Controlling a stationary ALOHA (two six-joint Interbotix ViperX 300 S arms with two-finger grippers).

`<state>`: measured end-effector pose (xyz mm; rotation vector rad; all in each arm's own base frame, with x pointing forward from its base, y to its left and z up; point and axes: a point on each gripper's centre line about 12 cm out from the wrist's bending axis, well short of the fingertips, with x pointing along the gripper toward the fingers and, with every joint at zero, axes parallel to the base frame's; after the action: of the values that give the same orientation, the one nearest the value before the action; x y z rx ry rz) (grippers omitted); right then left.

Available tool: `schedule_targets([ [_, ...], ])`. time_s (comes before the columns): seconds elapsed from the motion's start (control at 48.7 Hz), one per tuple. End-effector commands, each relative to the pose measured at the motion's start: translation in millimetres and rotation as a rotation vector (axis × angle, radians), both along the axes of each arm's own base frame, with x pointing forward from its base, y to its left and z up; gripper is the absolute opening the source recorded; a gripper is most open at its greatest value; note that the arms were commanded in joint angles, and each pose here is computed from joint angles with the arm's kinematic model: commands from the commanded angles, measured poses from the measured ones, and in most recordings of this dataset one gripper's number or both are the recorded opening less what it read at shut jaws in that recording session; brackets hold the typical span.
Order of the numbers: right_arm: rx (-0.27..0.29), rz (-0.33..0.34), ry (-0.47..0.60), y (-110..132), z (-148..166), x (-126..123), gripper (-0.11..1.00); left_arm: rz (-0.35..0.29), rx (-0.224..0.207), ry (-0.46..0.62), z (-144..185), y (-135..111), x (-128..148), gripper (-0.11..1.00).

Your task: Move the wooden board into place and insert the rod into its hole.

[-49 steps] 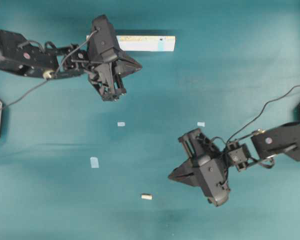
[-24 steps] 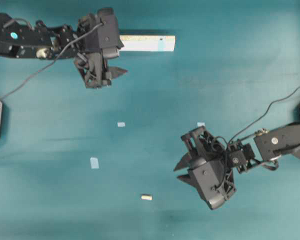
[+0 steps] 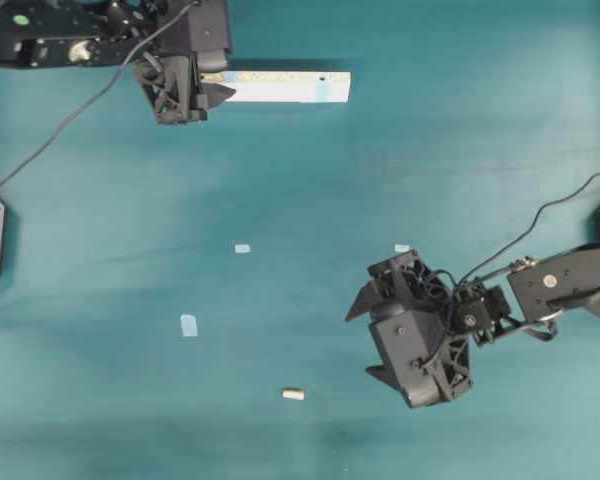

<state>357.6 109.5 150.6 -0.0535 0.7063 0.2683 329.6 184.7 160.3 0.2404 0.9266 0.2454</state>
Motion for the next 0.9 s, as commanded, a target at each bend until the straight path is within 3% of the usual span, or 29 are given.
schedule_targets([
  [0.0, 0.017, 0.004, -0.049, 3, 18, 4, 0.94, -0.007, 0.019, -0.007, 2, 7, 8, 0.89],
  [0.206, 0.019, 0.002, -0.049, 3, 18, 5, 0.94, -0.008, 0.004, 0.034, -21, 14, 14, 0.89],
  [0.432, 0.019, 0.002, -0.049, 3, 18, 4, 0.94, 0.008, 0.023, 0.006, -34, 24, 20, 0.89],
  [0.678, 0.006, -0.002, -0.018, 2, 15, 3, 0.94, 0.010, 0.003, 0.037, -55, 24, 21, 0.88],
  [0.884, 0.007, -0.004, -0.014, 2, 15, 2, 0.94, 0.018, 0.020, 0.001, -57, 27, 26, 0.85],
])
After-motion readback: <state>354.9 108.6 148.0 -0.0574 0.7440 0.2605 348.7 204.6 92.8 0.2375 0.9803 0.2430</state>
